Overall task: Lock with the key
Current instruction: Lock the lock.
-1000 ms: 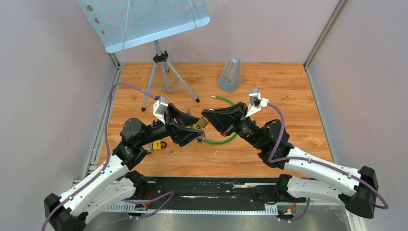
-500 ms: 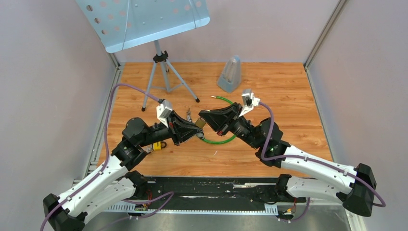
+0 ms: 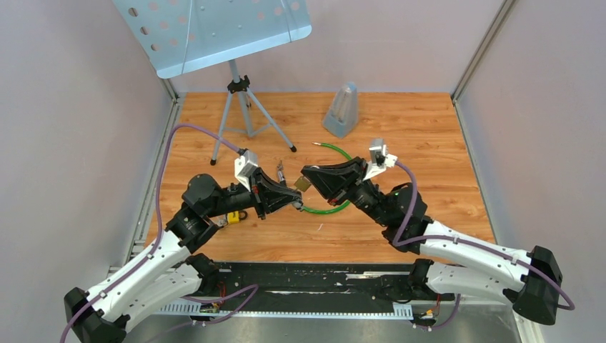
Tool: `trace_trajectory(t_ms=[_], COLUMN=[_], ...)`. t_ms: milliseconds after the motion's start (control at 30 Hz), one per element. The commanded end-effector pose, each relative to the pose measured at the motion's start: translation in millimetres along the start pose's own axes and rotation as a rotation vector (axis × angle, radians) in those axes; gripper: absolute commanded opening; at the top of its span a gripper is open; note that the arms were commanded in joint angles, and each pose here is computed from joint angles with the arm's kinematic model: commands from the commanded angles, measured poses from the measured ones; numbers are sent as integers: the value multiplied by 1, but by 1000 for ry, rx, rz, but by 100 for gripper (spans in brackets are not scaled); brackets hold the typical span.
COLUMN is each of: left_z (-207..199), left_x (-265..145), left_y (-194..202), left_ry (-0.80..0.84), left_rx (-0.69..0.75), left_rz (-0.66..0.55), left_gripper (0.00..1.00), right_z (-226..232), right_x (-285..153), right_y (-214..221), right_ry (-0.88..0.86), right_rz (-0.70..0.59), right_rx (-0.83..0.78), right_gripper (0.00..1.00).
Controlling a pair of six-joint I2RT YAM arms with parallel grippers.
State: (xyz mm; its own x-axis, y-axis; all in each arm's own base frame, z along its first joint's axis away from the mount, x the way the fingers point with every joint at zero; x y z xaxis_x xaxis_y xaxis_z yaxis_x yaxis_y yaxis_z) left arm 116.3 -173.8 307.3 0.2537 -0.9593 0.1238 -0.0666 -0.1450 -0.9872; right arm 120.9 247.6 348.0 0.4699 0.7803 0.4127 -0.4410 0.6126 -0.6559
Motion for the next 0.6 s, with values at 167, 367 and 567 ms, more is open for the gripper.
trace_trajectory(t_ms=[167,367,567], left_z=[-14,15,46], left_x=[-9,-7,-16], left_y=[2,16,28], left_ry=[140,-217,-614], left_rx=[-18,-73,-45], left_rz=[34,198,322], left_gripper=[0,0,0], right_z=[42,29,-8], right_x=[-25,-17,3], right_y=[-62,-59,-29], right_ry=[-162,24,262], right_rz=[-295,-232,-69], right_rx=[-133,-117,-56], right_gripper=[0,0,0])
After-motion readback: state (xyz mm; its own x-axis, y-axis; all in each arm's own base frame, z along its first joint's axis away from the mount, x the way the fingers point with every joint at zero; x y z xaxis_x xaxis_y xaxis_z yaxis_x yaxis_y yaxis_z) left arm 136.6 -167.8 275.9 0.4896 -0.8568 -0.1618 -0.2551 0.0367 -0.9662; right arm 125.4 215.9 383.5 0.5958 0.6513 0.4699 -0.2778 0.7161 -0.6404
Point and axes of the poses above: each gripper's point midway between its finger pads, its own x axis out along the fingers, its own z axis along the line the jaws close on, y = z × x, the point moved 10 cm from there along -x, back along the fingers, and after that the axes turned 14 degrees about x, right-handed, at the moved point
